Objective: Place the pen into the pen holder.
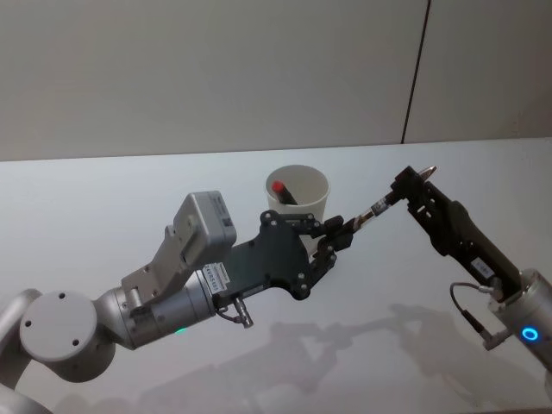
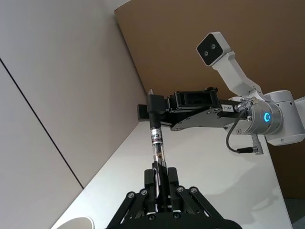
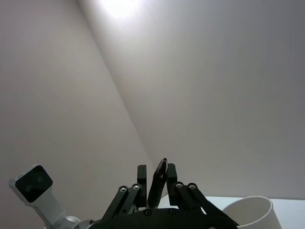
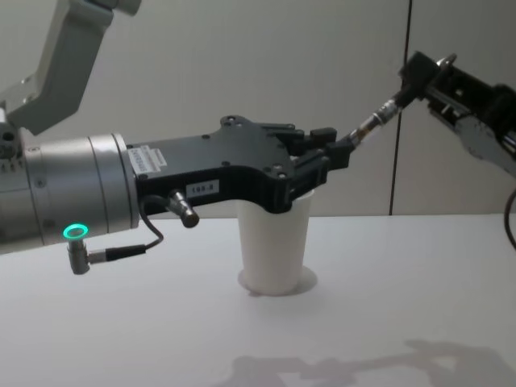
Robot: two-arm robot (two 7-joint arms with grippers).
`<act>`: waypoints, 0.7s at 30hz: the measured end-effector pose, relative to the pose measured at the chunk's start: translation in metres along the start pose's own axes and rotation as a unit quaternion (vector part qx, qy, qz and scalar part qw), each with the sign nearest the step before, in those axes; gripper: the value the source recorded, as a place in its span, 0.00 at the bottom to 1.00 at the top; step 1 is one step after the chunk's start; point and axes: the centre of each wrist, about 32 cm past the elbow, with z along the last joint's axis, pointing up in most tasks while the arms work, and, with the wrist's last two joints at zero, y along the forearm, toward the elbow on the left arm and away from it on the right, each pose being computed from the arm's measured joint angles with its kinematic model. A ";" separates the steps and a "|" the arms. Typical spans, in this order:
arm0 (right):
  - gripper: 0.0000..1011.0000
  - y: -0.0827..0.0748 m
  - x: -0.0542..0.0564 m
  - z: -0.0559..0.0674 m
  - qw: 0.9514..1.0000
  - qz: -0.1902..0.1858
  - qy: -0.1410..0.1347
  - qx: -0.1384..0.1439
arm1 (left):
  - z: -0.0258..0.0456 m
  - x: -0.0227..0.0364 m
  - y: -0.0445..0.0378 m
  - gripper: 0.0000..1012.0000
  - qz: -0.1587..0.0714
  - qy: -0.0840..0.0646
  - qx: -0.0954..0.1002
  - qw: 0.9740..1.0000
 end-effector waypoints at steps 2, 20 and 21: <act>0.22 0.000 0.000 0.000 1.000 0.001 0.000 0.004 | 0.0000 0.0000 0.0000 0.17 0.000 0.000 0.000 1.000; 0.13 0.004 -0.001 0.003 1.000 0.003 -0.006 0.018 | -0.0002 0.0001 0.0003 0.26 0.000 0.000 0.001 1.000; 0.13 0.004 -0.001 0.003 1.000 0.003 -0.006 0.018 | -0.0002 0.0000 0.0003 0.28 0.000 0.000 0.001 1.000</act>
